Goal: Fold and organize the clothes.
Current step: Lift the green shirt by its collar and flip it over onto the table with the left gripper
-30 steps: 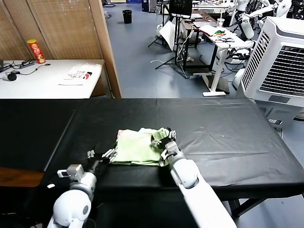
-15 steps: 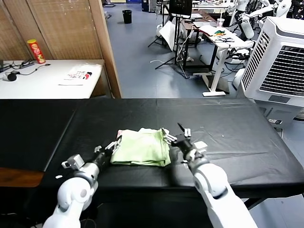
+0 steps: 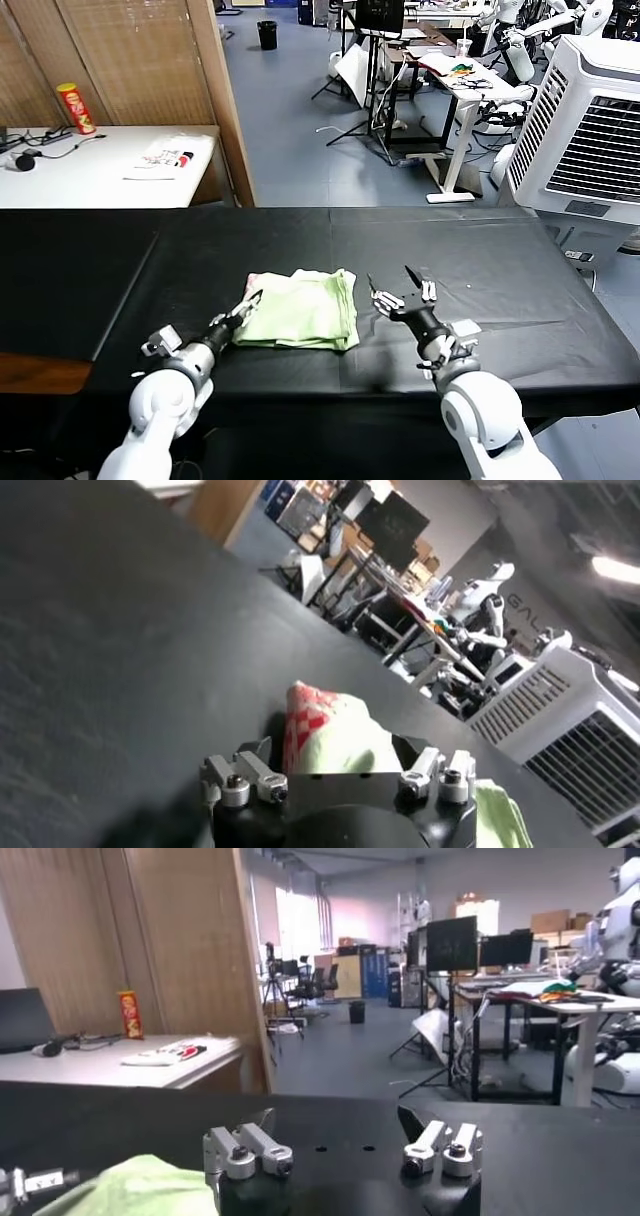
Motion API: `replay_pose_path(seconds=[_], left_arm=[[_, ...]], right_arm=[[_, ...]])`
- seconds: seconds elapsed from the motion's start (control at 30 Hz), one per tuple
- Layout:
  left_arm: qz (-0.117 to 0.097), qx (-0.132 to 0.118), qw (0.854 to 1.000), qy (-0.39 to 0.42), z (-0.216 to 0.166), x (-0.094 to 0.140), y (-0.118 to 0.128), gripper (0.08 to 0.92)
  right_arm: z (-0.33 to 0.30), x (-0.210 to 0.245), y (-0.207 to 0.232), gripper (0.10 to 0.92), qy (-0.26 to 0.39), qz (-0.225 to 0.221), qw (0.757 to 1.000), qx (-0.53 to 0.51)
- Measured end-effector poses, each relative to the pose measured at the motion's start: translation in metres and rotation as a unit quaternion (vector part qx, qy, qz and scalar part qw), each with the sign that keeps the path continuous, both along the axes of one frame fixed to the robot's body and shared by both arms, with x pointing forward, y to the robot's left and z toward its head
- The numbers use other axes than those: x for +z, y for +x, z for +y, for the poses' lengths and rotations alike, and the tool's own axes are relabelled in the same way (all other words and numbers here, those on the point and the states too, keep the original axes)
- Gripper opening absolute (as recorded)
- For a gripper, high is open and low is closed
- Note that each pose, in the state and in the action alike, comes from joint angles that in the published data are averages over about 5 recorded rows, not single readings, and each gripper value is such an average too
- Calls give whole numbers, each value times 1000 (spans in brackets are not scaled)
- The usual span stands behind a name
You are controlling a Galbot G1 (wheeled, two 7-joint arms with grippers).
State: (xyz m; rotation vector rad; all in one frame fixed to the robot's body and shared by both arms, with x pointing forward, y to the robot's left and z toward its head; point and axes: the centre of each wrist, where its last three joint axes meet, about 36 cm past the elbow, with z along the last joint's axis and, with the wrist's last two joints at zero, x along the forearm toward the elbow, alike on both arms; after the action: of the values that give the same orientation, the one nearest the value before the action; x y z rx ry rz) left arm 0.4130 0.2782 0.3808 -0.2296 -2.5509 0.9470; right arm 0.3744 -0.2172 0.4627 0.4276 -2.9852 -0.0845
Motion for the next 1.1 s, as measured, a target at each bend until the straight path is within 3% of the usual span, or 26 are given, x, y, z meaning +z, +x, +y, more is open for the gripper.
replay_pose_path(seconds=[0.23, 0.33, 0.5, 0.7, 0.87, 1.1], left_arm=[[13, 5, 1000, -17, -1, -1, -3, 239], [13, 17, 1000, -4, -4, 3, -5, 152], [3, 41, 997, 62, -7, 15, -8, 152], [7, 56, 985, 164, 9, 32, -16, 150], [12, 60, 971, 233, 35, 52, -25, 150], [-9, 71, 938, 340, 73, 86, -38, 150]], right_arm=[[-2, 0, -1, 798, 0, 1, 1000, -6], [0, -1, -2, 798, -1, 0, 1000, -8], [1, -3, -5, 798, -4, -2, 1000, -13], [-1, -7, -9, 798, -13, -3, 1000, -20], [3, -9, -11, 798, -14, -2, 1000, -16], [8, -11, -8, 798, -8, -2, 1000, -12]])
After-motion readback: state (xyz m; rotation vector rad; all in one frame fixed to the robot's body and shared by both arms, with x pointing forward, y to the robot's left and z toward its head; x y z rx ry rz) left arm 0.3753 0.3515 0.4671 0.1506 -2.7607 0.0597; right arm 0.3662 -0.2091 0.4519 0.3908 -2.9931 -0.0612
